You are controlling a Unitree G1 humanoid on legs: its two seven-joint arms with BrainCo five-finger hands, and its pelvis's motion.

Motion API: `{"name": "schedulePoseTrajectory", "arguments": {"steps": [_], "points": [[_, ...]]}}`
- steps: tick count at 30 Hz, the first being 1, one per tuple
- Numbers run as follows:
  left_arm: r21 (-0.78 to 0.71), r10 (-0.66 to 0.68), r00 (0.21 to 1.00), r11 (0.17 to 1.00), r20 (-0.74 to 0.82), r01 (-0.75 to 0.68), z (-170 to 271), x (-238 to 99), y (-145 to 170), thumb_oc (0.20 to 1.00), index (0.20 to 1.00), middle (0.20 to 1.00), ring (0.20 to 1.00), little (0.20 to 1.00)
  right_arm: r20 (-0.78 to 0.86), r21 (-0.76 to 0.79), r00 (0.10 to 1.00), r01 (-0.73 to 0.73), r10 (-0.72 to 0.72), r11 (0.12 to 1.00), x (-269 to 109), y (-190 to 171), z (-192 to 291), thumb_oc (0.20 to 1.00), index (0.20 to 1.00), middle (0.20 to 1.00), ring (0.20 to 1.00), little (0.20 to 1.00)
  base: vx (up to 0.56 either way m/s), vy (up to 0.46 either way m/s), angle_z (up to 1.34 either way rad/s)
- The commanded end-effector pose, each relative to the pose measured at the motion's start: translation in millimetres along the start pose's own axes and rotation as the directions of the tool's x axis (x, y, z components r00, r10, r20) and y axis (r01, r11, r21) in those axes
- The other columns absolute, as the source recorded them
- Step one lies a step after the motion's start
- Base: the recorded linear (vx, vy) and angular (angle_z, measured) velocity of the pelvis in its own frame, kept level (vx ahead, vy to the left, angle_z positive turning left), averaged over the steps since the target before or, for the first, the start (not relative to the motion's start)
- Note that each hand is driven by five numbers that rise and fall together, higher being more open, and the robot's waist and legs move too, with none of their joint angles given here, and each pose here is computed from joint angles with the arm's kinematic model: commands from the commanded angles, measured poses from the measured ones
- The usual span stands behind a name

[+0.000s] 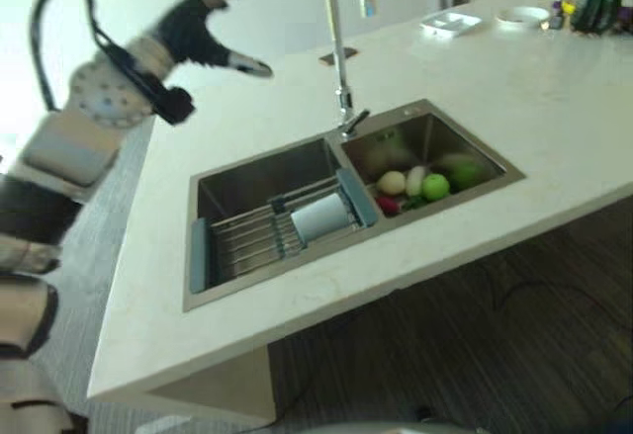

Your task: Place the dishes in the dishwasher.

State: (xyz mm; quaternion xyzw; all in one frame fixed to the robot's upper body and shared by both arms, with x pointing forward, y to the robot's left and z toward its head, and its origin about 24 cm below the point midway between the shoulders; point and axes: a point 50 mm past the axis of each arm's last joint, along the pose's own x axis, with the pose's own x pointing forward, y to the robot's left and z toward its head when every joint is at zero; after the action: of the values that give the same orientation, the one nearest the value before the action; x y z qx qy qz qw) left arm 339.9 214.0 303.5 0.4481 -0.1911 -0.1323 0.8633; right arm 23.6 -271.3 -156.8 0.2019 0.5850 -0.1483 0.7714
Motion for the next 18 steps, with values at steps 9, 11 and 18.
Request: {"name": "schedulePoseTrajectory", "arguments": {"steps": [9,11,18], "points": [[-0.121,-0.103,0.947,0.990,-0.303,0.069,-71.1,-6.8,-32.4,1.000,1.000,1.000,1.000,1.000,0.090,0.001,0.996,0.003,-0.003,1.000,-1.9,-3.1,22.7,1.000,1.000,1.000,1.000,1.000,0.05,0.057,-0.16],[-0.107,-0.099,0.942,0.992,-0.320,0.068,-77.5,-9.0,-38.1,1.000,1.000,1.000,1.000,1.000,0.102,0.001,0.995,0.009,-0.010,1.000,-3.0,-5.4,23.8,1.000,1.000,1.000,1.000,1.000,0.05,0.061,-0.15],[-0.076,-0.118,0.920,0.992,-0.373,0.096,-101.9,-19.2,-72.1,1.000,1.000,1.000,1.000,1.000,0.150,-0.037,0.988,0.047,-0.041,0.998,-12.5,-22.5,34.2,1.000,1.000,1.000,1.000,1.000,0.04,0.082,-0.16]]}}
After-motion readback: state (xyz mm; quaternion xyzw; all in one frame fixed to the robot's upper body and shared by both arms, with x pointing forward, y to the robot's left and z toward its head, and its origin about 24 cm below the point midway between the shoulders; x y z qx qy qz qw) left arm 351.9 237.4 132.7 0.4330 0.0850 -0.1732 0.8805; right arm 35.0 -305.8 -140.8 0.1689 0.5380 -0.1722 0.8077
